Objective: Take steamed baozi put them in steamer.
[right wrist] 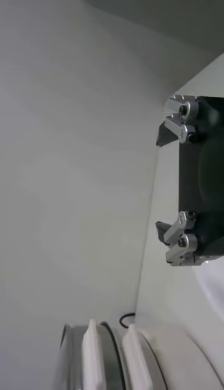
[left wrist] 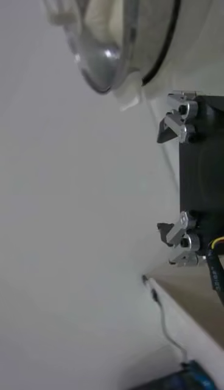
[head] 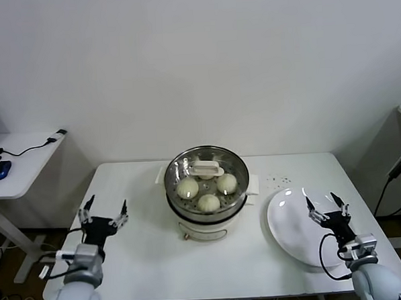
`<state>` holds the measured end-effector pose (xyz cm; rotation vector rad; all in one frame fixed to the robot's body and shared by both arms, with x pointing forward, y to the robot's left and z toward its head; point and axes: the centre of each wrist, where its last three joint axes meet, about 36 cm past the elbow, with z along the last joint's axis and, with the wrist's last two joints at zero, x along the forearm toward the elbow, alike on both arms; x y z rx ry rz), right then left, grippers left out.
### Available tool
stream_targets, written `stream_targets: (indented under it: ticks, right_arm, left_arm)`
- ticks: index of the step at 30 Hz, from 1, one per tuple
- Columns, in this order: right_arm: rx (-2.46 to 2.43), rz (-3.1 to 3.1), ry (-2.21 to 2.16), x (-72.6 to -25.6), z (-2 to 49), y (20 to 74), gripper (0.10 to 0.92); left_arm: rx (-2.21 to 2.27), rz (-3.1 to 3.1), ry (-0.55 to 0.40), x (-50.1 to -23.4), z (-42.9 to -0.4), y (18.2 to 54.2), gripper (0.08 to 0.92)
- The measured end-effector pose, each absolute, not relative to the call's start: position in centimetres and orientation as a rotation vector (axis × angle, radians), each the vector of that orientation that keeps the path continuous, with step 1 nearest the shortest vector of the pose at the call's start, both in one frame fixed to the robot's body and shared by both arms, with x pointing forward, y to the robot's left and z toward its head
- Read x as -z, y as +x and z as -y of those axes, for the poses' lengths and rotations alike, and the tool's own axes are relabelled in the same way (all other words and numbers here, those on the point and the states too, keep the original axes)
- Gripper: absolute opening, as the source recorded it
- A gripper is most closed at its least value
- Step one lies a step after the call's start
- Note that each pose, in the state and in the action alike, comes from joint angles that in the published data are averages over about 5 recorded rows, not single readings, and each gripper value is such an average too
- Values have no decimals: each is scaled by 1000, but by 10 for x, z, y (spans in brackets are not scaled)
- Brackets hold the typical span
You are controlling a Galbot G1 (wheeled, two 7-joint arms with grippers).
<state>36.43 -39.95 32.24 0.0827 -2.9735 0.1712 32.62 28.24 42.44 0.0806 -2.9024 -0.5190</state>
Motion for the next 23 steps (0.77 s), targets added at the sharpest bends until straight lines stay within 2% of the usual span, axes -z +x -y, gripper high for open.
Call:
stream_targets:
  ticks: [9,23]
  right_arm:
    - [-147,2964,120,-328,396,360,823]
    - [-119,2960,145,-331,398,360,823]
  left_arm:
    - [264,3010,167,-394,-305,301,823]
    - [254,3047,232,-381,-323,279,823]
